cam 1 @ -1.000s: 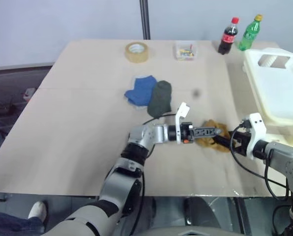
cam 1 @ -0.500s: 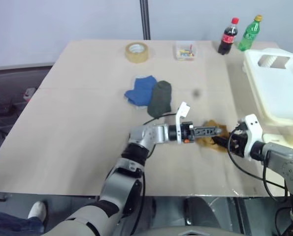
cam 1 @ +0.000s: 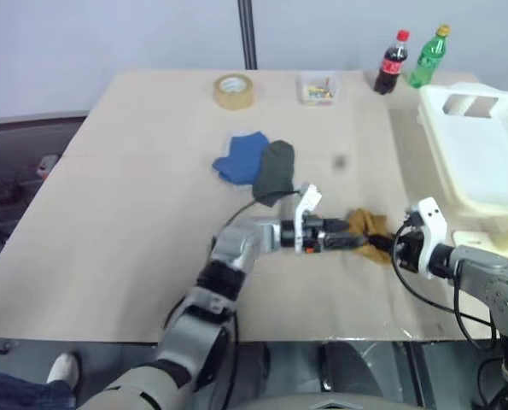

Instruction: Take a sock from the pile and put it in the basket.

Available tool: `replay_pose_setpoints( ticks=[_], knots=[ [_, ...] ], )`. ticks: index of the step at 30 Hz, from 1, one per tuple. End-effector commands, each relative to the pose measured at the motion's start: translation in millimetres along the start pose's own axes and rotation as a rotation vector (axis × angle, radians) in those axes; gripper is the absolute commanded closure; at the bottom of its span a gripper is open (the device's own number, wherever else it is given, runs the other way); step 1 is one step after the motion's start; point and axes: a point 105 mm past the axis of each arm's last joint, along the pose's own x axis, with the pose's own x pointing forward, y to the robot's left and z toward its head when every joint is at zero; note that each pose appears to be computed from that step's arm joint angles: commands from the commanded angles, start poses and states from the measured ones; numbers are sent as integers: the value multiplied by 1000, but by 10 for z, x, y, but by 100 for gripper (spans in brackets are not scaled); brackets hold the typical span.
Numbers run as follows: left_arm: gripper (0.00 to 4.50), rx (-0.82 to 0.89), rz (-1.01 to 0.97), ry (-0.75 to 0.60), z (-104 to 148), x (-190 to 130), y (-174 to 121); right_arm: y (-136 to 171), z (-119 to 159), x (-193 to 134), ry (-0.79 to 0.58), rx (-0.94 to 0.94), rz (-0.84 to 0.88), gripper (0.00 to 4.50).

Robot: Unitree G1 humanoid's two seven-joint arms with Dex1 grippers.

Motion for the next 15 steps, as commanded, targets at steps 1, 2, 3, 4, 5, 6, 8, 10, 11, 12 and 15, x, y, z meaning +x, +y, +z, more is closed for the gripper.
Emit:
replay_pose_setpoints(
  ticks=[1,2,3,4,5,6,8,10,11,12,15],
  knots=[
    [0,262,-28,-21,138,-115,-182,-2,31,-41,7,-33,13,446],
    [0,301,-14,-25,144,-167,-190,-10,57,-58,7,-46,14,446],
    [0,332,-2,-30,151,-209,-198,-14,82,-75,6,-56,18,446],
    [0,355,8,-41,160,-253,-217,-14,110,-102,6,-68,26,446],
    [0,376,15,-50,167,-286,-234,-13,130,-127,8,-79,34,446],
    [0,395,20,-60,175,-309,-252,-16,145,-151,12,-92,39,446],
    [0,402,39,-114,224,-337,-277,-20,216,-213,18,-117,52,446],
    [0,396,66,-181,280,-356,-280,-19,315,-284,26,-131,67,446],
    [0,390,72,-205,293,-358,-288,-13,381,-326,34,-163,70,446],
    [0,387,73,-227,307,-351,-302,-3,489,-372,24,-182,74,446],
    [0,405,66,-257,315,-311,-349,-18,768,-508,-6,-250,58,446]
  ],
)
